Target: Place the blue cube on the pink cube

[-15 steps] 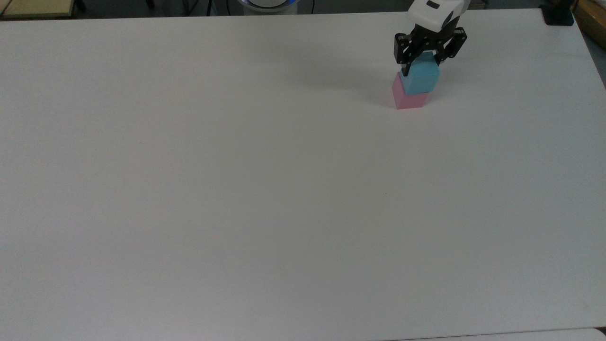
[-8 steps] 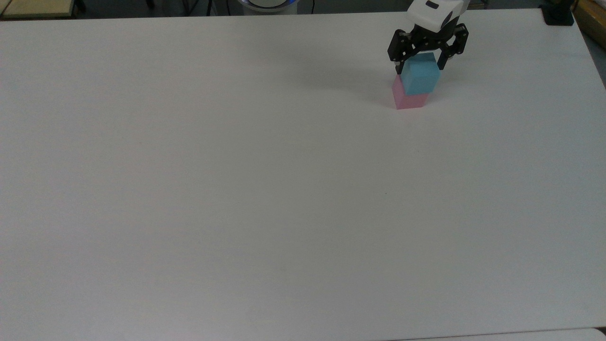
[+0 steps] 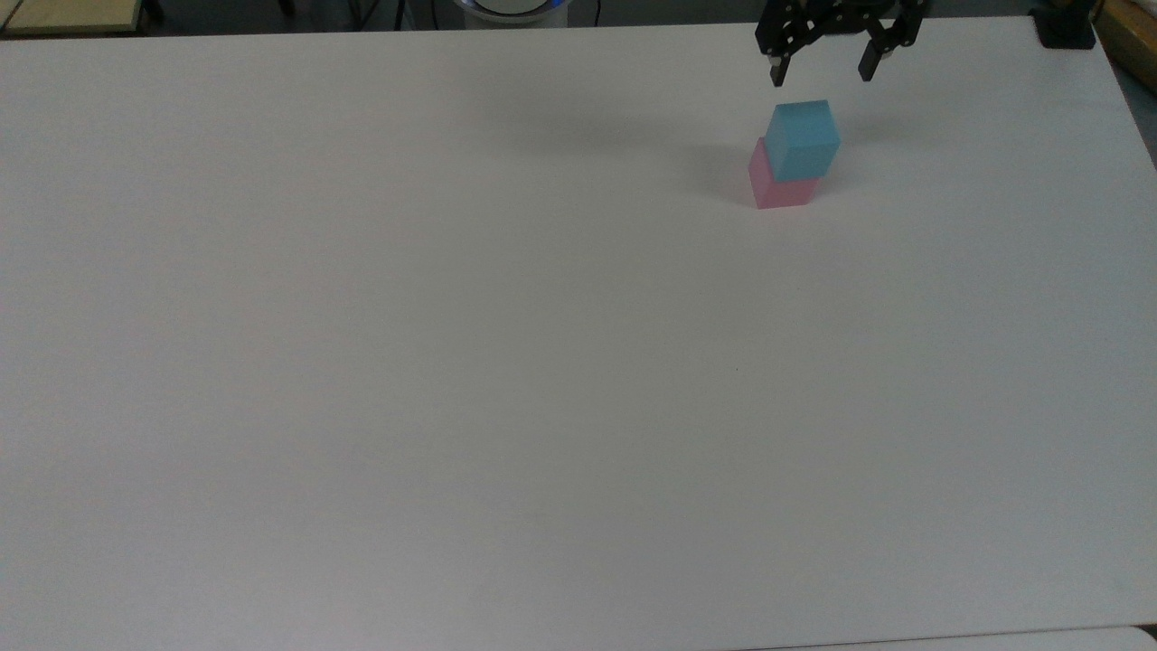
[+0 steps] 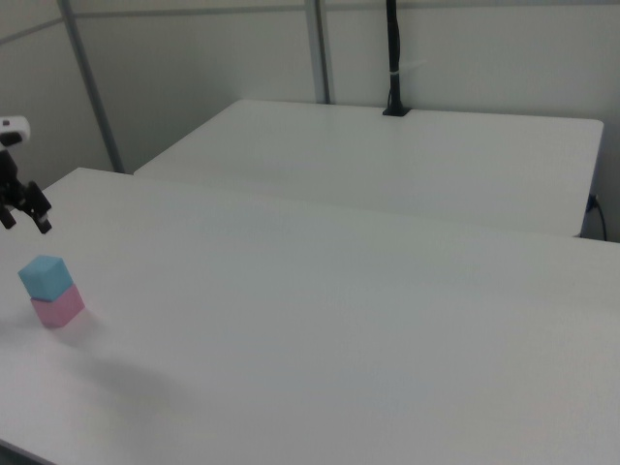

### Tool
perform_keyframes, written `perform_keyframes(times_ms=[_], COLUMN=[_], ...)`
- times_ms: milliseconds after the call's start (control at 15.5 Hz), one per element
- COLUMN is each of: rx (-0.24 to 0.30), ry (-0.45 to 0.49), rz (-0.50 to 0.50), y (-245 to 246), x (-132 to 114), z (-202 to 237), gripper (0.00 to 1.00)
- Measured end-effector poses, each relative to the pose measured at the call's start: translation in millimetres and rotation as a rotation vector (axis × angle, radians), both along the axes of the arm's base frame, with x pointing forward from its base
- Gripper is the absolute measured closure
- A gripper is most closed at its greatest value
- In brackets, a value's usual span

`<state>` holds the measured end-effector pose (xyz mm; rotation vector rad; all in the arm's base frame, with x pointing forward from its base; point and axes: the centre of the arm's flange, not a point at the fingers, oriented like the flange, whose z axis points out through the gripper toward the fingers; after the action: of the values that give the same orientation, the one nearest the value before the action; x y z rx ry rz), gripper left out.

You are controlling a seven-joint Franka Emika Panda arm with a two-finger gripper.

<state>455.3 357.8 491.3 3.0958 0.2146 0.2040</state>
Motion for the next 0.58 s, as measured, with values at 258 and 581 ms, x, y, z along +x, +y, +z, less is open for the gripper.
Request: perform_keyframes(times_ms=[258, 581], rx=[-0.035, -0.075], ry=[0.030, 0.080], rz=[-0.013, -0.003], y=[-13, -84], x=[5, 40], z=[51, 98], gripper=[0.00, 0.00])
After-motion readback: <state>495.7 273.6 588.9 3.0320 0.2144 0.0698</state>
